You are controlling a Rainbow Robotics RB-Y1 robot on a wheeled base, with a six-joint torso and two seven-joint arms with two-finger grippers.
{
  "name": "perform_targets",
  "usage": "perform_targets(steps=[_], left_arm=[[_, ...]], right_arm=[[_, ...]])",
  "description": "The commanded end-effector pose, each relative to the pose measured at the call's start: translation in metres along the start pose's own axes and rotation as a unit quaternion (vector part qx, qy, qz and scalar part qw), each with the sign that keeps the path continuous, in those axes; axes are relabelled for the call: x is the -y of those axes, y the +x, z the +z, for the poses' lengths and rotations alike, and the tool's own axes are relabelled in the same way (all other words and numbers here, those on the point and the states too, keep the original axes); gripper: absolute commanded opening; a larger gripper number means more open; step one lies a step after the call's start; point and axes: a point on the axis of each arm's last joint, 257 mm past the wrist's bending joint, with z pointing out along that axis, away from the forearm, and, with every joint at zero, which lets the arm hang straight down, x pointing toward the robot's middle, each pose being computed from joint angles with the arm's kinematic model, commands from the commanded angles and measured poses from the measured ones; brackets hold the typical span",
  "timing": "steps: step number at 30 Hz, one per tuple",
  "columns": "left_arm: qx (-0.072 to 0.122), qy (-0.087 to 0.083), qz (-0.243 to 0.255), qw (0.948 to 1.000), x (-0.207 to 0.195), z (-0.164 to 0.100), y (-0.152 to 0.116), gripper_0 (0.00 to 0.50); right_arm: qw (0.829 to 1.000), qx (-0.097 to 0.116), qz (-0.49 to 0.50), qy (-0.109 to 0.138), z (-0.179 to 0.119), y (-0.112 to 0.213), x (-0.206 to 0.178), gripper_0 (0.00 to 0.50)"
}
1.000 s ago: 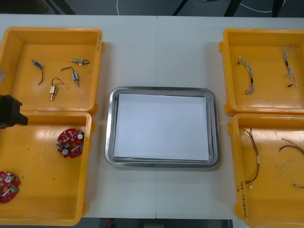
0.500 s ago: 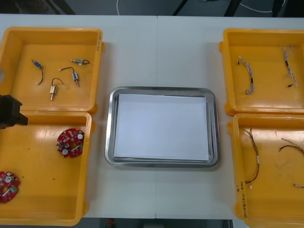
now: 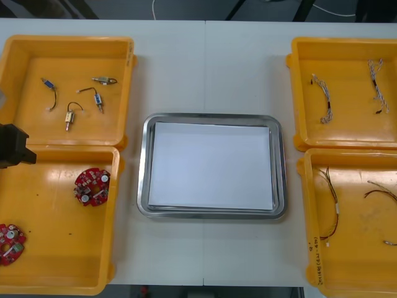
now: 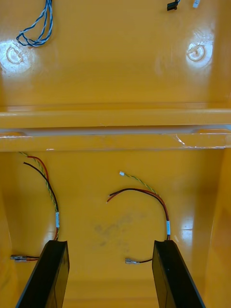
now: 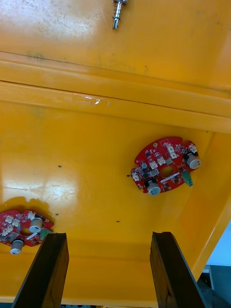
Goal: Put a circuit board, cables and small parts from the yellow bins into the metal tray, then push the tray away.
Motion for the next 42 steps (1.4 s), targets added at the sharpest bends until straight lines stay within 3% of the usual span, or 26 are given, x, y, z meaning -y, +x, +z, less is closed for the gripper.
perform_targets(steps=[1,42], left_arm=[[0.013,-0.021,0.047,0.9986,-0.0135,-0.0143,-0.004,0.5],[0.013,-0.021,0.047,0.9986,-0.0135,-0.0143,-0.004,0.5]], right_arm=[[1.0,-0.003,0.004,0.001,0.0012,0.0058,-0.0063,0.5],[1.0,-0.003,0.004,0.001,0.0012,0.0058,-0.0063,0.5]])
